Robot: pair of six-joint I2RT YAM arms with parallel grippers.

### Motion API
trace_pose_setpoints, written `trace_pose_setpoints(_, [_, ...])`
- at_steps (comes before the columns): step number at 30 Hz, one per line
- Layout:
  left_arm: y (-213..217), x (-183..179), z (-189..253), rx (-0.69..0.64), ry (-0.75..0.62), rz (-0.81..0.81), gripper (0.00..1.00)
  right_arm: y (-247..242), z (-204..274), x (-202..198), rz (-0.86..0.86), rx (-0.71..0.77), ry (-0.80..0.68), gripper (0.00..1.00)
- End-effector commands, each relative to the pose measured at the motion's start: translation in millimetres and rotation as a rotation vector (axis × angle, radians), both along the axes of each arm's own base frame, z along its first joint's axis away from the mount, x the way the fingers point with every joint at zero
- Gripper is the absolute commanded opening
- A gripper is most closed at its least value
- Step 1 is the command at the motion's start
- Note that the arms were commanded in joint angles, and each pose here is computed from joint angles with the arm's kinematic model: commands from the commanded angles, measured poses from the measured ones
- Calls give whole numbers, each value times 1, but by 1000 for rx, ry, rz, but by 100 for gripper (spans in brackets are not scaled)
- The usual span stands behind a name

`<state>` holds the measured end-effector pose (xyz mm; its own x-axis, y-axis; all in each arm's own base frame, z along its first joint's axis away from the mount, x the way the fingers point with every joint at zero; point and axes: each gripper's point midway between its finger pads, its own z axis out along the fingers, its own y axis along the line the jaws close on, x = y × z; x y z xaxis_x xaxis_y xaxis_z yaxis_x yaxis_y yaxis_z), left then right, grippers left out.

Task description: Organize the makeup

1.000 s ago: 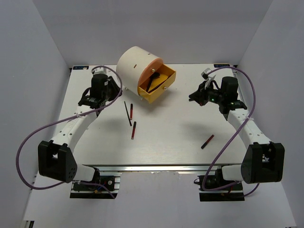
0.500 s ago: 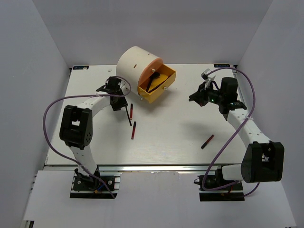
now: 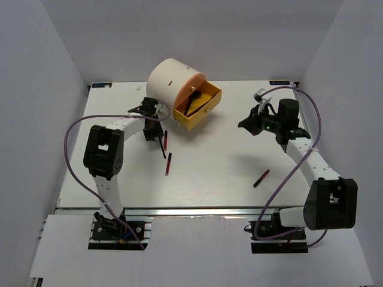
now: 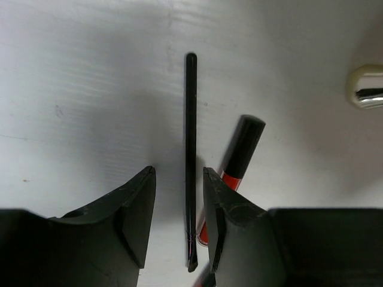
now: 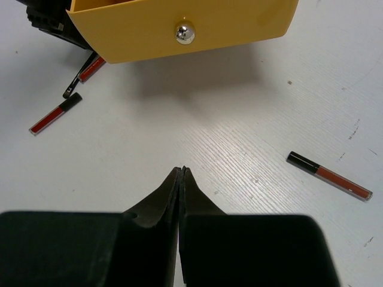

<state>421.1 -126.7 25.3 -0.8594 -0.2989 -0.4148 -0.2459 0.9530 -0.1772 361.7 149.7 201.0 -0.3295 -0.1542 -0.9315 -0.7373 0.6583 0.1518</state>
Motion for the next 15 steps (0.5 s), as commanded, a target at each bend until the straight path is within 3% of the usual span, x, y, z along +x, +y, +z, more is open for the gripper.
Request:
trace_pose_setpoints(1, [-7,8,12,19,-28,-19,47,-2,2,3,-5,-2,-15,2])
trace_pose_setpoints(15, [2,-16,-20,154,81,-29,41,-5,2,3,-16,1,-9,2])
